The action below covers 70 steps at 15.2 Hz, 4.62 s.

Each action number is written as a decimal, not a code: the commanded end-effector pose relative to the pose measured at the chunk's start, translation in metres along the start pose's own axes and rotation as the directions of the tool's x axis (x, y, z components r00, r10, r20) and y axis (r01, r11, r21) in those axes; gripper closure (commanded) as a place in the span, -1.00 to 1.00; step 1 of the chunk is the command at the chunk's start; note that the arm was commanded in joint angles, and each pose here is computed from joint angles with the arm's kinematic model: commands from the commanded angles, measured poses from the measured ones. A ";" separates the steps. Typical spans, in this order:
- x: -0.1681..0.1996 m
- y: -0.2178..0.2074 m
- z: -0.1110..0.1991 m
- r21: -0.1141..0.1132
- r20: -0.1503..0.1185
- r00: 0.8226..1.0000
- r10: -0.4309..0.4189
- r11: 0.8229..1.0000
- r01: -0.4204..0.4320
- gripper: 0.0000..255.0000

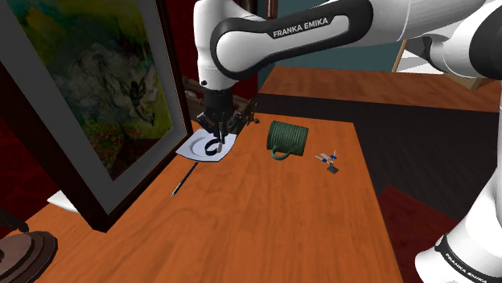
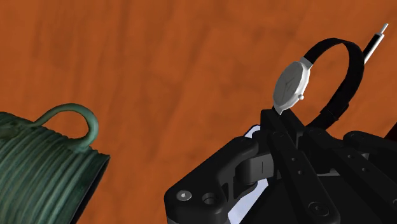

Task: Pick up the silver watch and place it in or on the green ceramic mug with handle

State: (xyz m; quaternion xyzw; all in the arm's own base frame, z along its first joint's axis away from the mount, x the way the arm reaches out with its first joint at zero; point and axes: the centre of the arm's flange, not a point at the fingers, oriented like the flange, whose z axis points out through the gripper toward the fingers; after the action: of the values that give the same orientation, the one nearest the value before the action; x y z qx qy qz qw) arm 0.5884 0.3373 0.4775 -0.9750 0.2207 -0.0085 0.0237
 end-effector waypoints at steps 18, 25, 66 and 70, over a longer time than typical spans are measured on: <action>0.036 0.096 -0.066 0.000 0.000 1.000 0.000 1.000 0.000 1.00; 0.067 0.183 -0.075 0.000 0.000 1.000 0.000 1.000 0.000 1.00; 0.097 0.271 -0.048 0.000 0.000 1.000 0.000 1.000 0.000 -1.00; 0.097 0.271 -0.048 0.000 0.000 1.000 0.000 1.000 0.000 -1.00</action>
State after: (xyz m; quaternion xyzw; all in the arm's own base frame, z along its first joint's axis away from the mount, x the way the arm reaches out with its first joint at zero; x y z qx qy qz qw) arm 0.5587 0.0487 0.5121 -0.9750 0.2207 -0.0086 0.0236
